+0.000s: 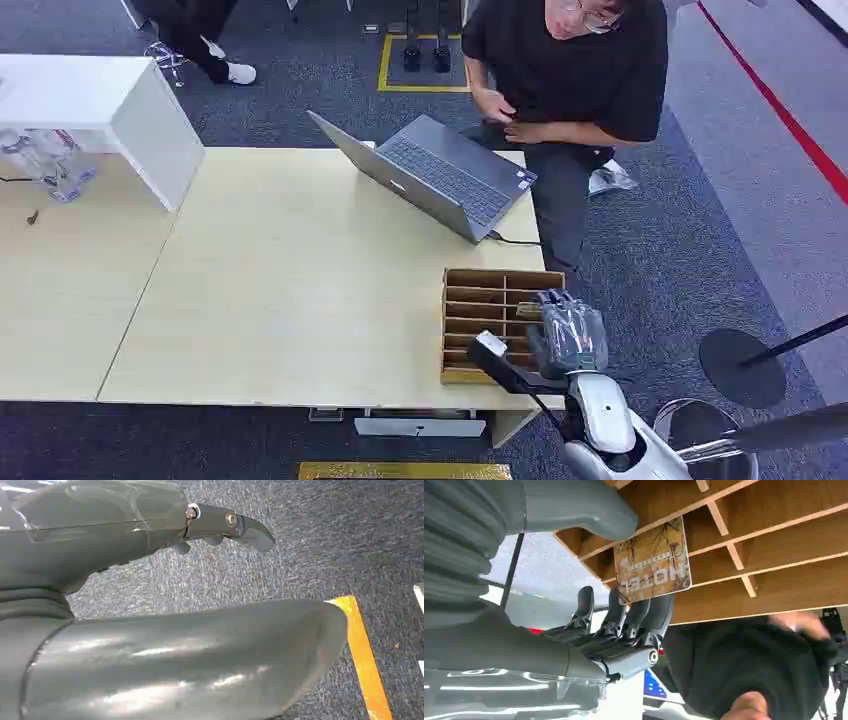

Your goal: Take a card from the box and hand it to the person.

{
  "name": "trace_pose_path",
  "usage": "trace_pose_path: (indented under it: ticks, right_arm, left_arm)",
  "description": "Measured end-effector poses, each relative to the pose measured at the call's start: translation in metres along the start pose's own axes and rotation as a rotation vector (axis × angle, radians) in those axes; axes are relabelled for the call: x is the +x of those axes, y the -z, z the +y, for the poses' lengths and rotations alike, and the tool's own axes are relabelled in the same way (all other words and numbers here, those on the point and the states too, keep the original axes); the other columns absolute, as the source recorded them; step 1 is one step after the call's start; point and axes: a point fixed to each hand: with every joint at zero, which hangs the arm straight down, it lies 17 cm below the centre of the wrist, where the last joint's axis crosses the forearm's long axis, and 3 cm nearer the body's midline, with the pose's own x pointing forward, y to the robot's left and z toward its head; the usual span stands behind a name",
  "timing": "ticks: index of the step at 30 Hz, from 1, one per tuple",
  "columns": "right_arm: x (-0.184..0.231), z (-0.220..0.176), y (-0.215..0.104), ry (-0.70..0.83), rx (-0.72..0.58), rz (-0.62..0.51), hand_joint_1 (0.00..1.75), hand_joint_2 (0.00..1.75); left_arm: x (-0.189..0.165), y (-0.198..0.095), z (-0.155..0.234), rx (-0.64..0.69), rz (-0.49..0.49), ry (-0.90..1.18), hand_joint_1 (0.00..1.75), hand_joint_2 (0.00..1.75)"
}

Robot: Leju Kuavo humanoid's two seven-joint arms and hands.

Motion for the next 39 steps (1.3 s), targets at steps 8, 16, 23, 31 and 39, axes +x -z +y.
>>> trace_pose_path:
  ticks: [8, 16, 23, 31, 39]
  right_arm:
    - [-0.0001, 0.0006, -0.0005, 0.001, 0.001, 0.003, 0.87, 1.75]
    - [-0.0006, 0.0001, -0.0004, 0.002, -0.002, 0.006, 0.93, 1.75]
    - [-0.0009, -0.0016, 0.0001, 0.004, -0.009, 0.008, 1.20, 1.75]
    - [-0.0009, -0.0031, 0.0003, 0.013, -0.017, 0.009, 1.31, 1.75]
    - [-0.0009, -0.0032, 0.0003, 0.018, -0.017, 0.010, 1.36, 1.75]
  left_arm:
    - [0.0000, 0.0000, 0.0000, 0.000, 0.000, 0.000, 0.00, 0.00]
    - [0.0000, 0.0000, 0.0000, 0.000, 0.000, 0.000, 0.00, 0.00]
    - [0.0000, 0.0000, 0.0001, 0.000, 0.000, 0.000, 0.00, 0.00]
    - [-0.0001, 0.0000, 0.0001, 0.000, 0.000, 0.000, 0.00, 0.00]
    - [-0.0001, 0.0000, 0.0000, 0.000, 0.000, 0.000, 0.00, 0.00]
